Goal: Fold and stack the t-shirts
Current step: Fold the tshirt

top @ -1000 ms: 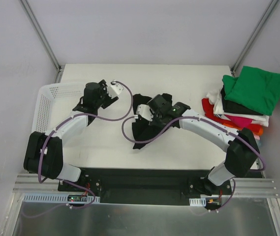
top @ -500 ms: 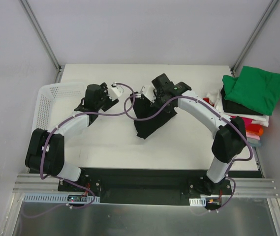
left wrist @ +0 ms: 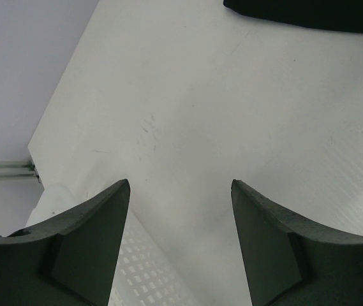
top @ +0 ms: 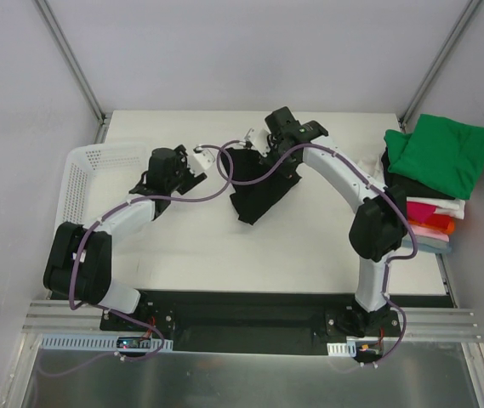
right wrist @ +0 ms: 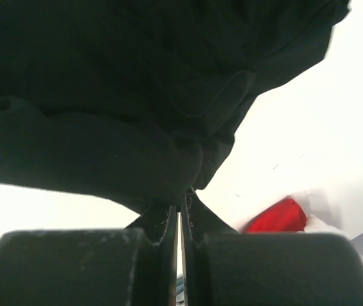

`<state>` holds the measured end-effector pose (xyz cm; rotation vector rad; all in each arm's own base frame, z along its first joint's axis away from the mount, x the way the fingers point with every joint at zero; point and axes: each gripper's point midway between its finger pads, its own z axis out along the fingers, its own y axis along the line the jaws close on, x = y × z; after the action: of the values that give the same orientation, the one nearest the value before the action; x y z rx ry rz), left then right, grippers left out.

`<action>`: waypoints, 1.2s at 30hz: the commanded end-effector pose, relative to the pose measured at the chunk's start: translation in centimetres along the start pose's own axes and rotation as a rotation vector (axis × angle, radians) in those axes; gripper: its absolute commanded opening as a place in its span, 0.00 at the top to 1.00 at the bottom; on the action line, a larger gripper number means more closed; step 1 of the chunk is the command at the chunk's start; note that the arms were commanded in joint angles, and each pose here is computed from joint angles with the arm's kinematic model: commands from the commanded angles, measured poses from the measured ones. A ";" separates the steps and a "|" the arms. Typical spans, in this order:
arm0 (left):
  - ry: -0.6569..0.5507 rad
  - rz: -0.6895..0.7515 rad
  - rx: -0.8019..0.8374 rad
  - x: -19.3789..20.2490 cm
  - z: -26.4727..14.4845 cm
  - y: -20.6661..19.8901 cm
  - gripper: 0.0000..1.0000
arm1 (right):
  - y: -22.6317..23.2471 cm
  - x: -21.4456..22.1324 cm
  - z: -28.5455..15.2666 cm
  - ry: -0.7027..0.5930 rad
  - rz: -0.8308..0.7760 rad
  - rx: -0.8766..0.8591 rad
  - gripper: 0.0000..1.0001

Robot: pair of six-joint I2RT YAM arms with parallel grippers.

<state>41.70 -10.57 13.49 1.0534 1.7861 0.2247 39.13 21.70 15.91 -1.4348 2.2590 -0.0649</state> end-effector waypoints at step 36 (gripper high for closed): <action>-0.007 -0.031 -0.106 -2.4 0.4 4.0 0.34 | 15.7 11.5 -2.2 0.305 -0.300 -0.061 0.69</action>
<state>44.70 -10.62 15.88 1.0062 1.7761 0.2887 22.41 18.01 7.97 -1.8831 2.3131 -0.3085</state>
